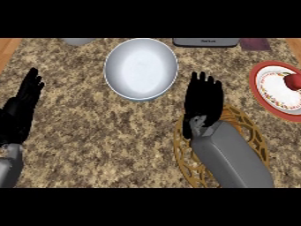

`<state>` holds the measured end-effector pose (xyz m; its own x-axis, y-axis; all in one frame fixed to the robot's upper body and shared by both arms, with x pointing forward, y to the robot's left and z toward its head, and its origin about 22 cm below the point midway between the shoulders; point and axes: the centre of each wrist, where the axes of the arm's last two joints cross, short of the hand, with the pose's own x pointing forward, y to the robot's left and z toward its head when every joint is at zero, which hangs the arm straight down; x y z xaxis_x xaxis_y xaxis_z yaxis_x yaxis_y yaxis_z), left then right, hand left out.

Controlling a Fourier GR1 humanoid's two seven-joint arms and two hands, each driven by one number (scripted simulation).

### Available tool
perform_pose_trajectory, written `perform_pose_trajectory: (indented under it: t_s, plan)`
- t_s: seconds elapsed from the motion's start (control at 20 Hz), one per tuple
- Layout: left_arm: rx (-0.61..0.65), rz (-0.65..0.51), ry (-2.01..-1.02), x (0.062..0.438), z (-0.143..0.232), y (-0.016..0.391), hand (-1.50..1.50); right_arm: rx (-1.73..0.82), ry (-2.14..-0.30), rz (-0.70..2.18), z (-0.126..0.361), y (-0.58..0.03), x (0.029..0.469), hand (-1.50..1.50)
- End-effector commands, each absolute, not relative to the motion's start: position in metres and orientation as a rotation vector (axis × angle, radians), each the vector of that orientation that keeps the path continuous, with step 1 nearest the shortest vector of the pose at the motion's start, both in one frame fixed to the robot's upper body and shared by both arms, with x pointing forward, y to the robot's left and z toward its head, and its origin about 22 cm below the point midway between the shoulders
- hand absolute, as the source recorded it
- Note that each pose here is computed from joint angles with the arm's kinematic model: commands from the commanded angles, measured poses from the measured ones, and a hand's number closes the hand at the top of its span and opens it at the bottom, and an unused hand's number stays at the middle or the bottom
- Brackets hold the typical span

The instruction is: Pick the sweet potato from the placemat and place it in the bowl

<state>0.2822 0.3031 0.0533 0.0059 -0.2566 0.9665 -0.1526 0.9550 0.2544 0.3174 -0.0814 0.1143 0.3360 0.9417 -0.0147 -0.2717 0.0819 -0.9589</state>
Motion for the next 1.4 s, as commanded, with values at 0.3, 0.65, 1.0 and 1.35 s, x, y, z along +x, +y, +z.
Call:
perform_pose_trajectory:
  t_s: [0.3, 0.65, 1.0, 1.35]
  plan:
    - [0.327, -0.070, -1.573, 0.283, 0.058, 0.309, 0.00, -1.056, -0.239, 1.132, 0.088, -0.090, 0.350, -1.50]
    - [0.335, -0.082, -1.585, 0.284, 0.059, 0.302, 0.00, -1.193, -0.247, 1.195, 0.092, -0.072, 0.344, -1.50]
    - [0.328, -0.080, -1.573, 0.267, 0.043, 0.304, 0.00, -1.202, -0.250, 1.196, 0.054, -0.078, 0.330, -1.50]
    - [0.317, -0.091, -1.567, 0.279, 0.052, 0.311, 0.00, -1.164, -0.164, 1.190, 0.038, -0.076, 0.330, -1.50]
